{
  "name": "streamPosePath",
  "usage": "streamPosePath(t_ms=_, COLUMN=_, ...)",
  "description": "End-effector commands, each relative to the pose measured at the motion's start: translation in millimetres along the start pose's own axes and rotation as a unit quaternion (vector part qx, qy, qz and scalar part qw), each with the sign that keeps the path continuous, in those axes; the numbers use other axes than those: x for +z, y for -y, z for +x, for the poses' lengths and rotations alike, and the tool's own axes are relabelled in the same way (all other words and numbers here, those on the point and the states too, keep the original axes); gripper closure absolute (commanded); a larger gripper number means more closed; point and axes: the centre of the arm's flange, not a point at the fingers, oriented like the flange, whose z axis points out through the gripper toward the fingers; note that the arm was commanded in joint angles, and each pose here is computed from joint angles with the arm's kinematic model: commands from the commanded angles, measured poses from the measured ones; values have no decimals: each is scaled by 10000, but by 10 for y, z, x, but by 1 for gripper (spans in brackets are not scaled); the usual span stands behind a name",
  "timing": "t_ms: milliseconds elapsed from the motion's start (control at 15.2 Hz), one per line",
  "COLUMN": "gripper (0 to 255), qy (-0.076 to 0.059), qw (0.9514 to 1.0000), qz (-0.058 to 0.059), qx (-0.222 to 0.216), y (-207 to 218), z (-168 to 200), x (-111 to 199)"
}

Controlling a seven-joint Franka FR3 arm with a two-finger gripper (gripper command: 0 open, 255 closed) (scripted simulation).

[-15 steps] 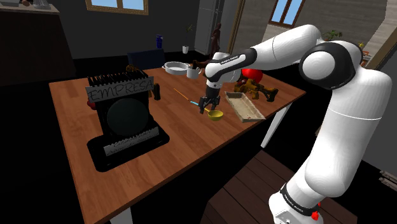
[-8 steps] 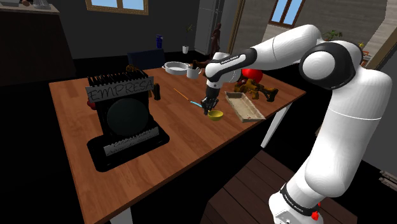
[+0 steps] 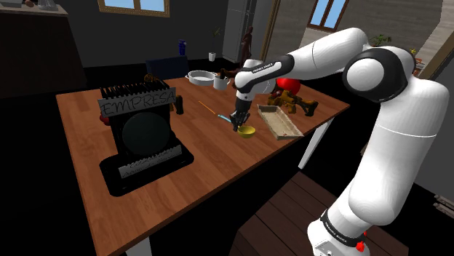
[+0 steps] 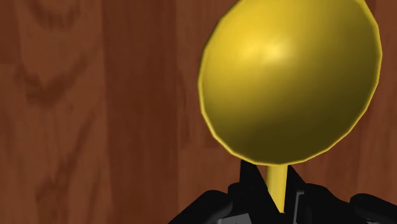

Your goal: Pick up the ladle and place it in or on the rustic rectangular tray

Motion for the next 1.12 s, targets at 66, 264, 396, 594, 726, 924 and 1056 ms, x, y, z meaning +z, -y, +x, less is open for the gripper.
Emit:
streamPosePath(t_ms=66, gripper=255, qy=2, qw=10000, qz=-1, qx=0, y=22, z=-8, x=-128)
streamPosePath(t_ms=264, gripper=255, qy=2, qw=10000, qz=-1, qx=0, y=47, z=-20, x=-284)
streamPosePath(t_ms=396, gripper=255, qy=2, qw=10000, qz=-1, qx=0, y=63, z=-29, x=-388)
streamPosePath(t_ms=594, gripper=255, qy=2, qw=10000, qz=-1, qx=0, y=88, z=-42, x=-544)
streamPosePath(t_ms=726, gripper=255, qy=2, qw=10000, qz=-1, qx=0, y=105, z=-50, x=-648)
streamPosePath(t_ms=924, gripper=255, qy=2, qw=10000, qz=-1, qx=0, y=130, z=-63, x=-804)
streamPosePath(t_ms=1056, gripper=255, qy=2, qw=10000, qz=-1, qx=0, y=147, z=-71, x=-908)
